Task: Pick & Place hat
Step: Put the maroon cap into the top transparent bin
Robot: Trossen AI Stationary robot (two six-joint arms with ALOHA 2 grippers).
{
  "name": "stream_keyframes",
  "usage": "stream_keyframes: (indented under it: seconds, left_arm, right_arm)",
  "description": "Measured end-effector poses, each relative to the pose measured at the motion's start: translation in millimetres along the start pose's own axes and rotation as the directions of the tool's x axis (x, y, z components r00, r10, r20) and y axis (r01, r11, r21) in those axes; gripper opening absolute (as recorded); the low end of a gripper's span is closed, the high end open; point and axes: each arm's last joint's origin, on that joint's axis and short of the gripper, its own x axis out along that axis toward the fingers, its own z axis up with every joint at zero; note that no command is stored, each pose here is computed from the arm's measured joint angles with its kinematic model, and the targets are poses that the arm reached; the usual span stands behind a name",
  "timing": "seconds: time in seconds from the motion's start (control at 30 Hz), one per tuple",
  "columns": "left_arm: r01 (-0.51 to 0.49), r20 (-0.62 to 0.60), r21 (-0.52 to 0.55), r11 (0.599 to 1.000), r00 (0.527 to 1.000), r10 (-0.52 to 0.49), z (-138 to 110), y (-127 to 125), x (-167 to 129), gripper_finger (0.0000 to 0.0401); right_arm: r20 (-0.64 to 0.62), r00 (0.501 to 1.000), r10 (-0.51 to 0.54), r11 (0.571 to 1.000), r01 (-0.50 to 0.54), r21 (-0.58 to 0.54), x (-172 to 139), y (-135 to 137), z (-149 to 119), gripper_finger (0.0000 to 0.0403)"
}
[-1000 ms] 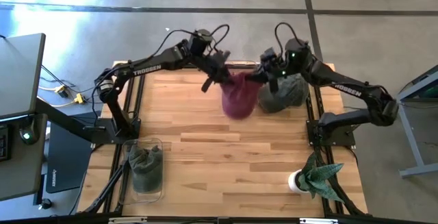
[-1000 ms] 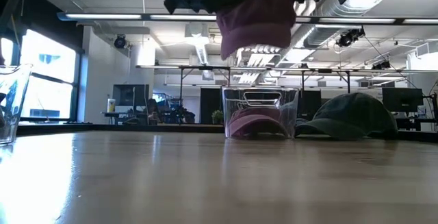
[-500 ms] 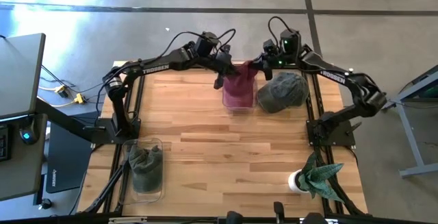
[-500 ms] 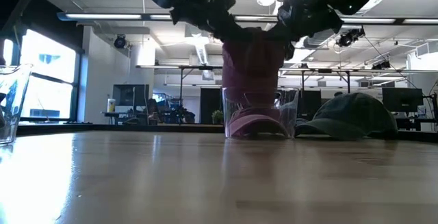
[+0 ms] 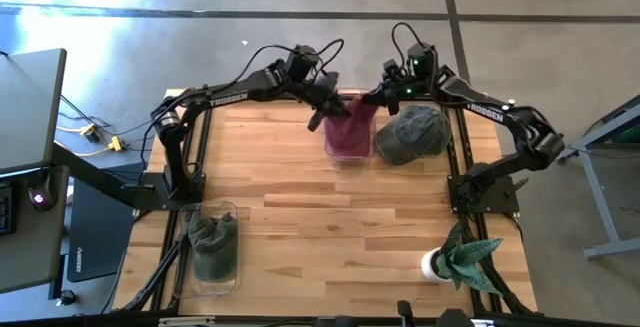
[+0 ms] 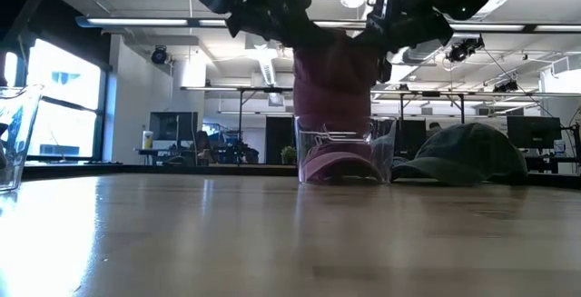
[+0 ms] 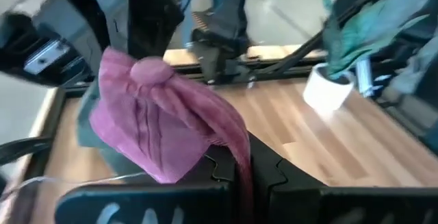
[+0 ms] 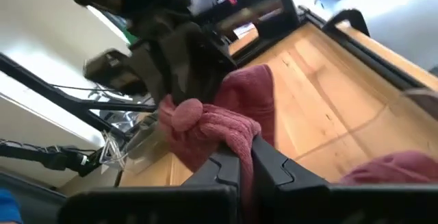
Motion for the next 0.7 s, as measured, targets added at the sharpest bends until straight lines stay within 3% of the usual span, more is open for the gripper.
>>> stream_keyframes:
  seconds: [0.2,0.37,0.53,0.7]
  left_arm:
    - [0.09,-0.03,-0.102,0.991,0.995,-0.094,-30,14,20,0.0001]
    - [0.048,-0.074,-0.107,0.993,0.996,-0.056,-48,22,31,0.0001]
    - [-0.062,-0.157,-0.164,0.985,0.987,0.036,-59,26,34,0.0002]
    - [-0.041,-0.145,-0.243,0.969,0.989,0.006,-61,32,26,0.0043]
  right_arm:
    - [-0.045,0.999,-0.007,0.997,0.01,0.079,12,-4,-8,0.0003]
    - [-0.105,0.992,-0.068,0.99,0.08,0.117,25,-16,-19,0.0007]
    - [-0.161,0.977,-0.138,0.964,0.17,0.205,26,-25,-28,0.0003]
    - [-0.188,0.975,-0.118,0.955,0.163,0.246,25,-25,-32,0.0007]
